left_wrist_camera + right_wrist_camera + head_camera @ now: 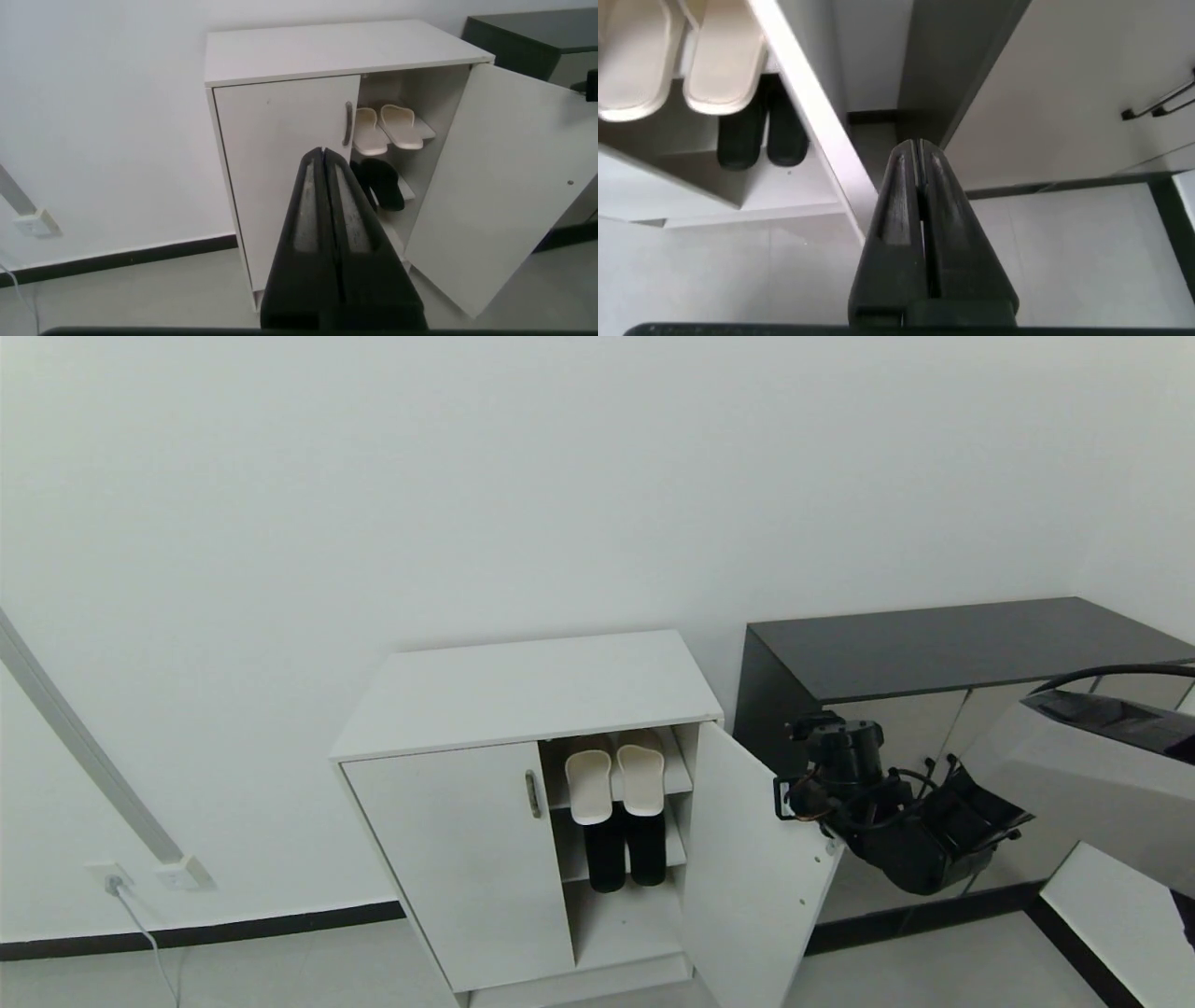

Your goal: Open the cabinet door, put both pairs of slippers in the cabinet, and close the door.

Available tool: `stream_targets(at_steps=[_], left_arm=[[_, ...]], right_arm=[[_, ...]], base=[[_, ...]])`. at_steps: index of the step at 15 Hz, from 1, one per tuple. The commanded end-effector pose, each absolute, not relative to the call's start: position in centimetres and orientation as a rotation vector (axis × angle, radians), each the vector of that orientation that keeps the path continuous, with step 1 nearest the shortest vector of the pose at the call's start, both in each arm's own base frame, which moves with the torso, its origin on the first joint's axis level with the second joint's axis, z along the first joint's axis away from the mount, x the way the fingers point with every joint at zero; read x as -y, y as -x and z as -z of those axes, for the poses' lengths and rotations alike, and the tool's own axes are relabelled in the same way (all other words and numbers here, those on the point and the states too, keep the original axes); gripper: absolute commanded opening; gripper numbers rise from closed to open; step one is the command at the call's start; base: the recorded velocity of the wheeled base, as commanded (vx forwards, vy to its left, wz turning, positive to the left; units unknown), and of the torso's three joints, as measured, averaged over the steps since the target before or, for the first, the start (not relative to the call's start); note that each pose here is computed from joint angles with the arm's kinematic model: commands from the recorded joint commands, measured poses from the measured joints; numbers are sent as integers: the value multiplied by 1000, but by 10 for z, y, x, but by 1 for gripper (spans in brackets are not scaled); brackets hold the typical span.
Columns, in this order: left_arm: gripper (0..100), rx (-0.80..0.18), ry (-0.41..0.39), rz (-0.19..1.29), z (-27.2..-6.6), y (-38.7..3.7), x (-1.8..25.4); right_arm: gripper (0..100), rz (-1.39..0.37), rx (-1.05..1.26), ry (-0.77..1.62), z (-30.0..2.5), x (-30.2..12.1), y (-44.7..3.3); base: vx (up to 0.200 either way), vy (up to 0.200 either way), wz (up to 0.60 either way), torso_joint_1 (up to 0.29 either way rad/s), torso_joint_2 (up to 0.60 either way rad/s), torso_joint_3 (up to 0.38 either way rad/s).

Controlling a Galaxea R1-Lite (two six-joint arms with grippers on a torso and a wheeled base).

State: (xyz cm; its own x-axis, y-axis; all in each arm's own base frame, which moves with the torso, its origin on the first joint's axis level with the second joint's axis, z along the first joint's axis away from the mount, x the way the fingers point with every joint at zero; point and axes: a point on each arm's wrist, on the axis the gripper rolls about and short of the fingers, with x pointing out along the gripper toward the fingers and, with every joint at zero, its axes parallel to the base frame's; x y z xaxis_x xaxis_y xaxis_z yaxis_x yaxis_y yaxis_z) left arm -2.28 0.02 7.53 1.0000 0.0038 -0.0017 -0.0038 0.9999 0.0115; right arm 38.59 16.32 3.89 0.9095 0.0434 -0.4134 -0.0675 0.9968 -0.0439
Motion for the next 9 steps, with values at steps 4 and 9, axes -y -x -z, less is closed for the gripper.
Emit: stream_targets(at_steps=[4,9], left_arm=[[0,-3,-11,-5,-75,23,0],[0,-3,-11,-5,-75,23,0]], right_arm=[[0,-115,-431,46,-45,-180,-360],[0,-173,-435,17,-48,-201,-343]], base=[[0,0,0,0,0,0],[0,0,0,0,0,0]])
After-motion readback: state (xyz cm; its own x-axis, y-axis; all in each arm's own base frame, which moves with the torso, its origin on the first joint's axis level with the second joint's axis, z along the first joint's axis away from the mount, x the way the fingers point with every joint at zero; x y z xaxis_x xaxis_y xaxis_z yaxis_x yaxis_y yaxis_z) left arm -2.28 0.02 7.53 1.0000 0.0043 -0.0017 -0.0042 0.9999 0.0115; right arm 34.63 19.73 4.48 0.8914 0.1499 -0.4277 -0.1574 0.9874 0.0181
